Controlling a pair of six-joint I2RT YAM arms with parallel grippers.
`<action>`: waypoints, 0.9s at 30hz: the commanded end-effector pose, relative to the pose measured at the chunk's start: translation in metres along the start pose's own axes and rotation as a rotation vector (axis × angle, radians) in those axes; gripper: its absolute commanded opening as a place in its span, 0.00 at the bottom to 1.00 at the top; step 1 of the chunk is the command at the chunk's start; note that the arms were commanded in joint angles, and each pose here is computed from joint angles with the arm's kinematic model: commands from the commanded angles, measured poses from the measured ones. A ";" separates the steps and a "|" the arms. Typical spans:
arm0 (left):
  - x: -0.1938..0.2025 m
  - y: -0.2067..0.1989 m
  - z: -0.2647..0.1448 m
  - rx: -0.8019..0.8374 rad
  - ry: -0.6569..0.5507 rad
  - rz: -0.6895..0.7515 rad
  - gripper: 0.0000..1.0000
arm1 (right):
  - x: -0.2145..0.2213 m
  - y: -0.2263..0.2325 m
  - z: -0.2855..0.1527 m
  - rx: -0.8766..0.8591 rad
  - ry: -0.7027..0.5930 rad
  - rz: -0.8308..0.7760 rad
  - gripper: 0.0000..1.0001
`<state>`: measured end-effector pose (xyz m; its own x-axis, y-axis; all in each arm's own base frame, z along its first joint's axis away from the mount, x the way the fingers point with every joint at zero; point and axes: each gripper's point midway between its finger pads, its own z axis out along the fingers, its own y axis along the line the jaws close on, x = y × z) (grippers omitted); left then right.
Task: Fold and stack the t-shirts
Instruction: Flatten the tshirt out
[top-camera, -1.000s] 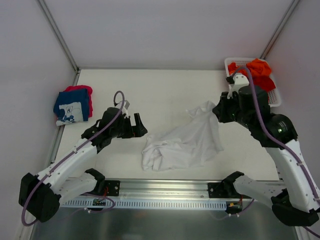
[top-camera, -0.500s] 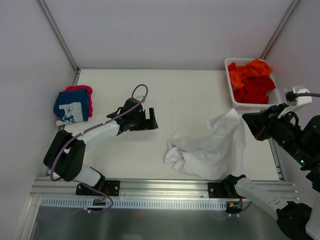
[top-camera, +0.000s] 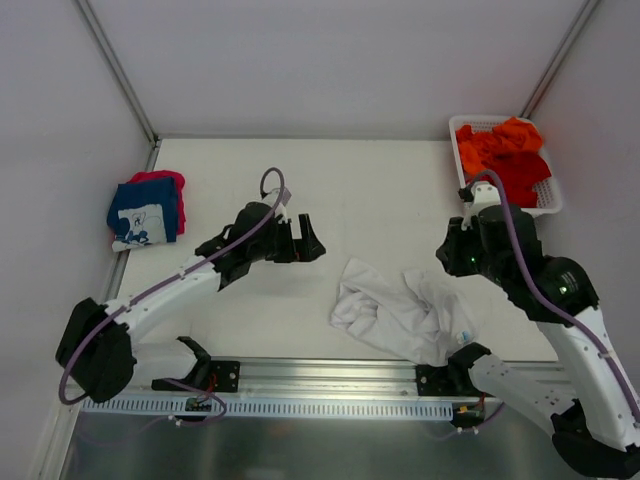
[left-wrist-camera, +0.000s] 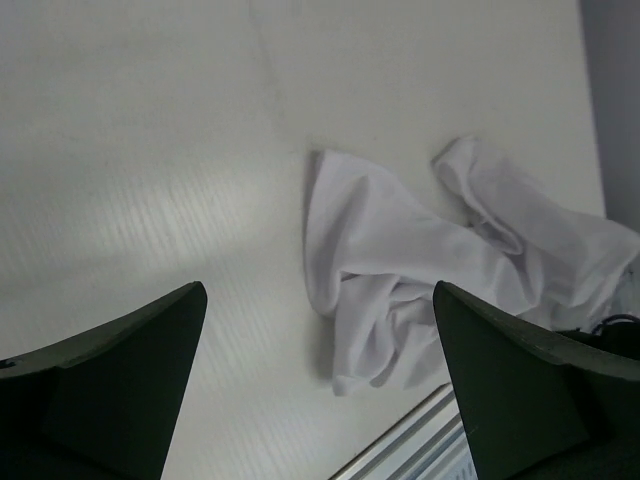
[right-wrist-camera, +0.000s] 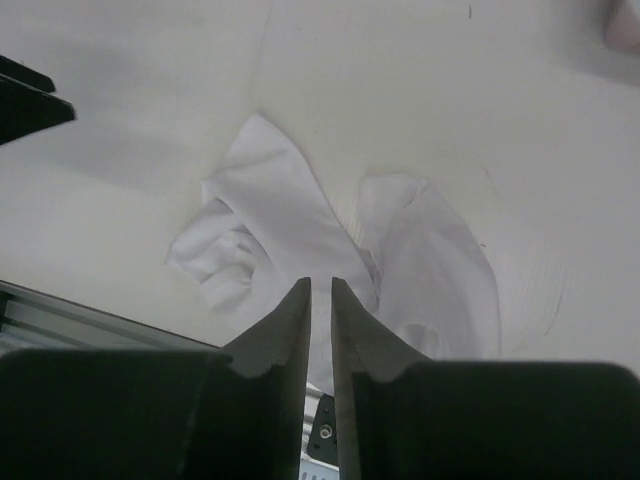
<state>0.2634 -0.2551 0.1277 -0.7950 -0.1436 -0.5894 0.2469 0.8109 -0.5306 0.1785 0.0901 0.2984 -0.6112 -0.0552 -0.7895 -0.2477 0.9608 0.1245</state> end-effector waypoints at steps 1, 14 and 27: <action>-0.041 -0.042 -0.041 0.131 -0.175 0.043 0.99 | -0.010 0.019 0.022 -0.065 -0.027 0.048 0.18; -0.010 -0.039 -0.012 0.160 -0.036 0.047 0.99 | 0.051 0.054 0.140 -0.161 0.240 0.034 0.57; -0.009 -0.034 0.002 0.135 -0.012 0.075 0.99 | 0.095 0.105 0.272 -0.262 0.523 0.129 0.50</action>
<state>0.2597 -0.2700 0.1308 -0.7961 -0.1048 -0.5961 0.3135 0.7711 -0.5542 0.2783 0.2281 0.0573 -0.9336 -0.1663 -0.3175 -0.2657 0.9157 0.3015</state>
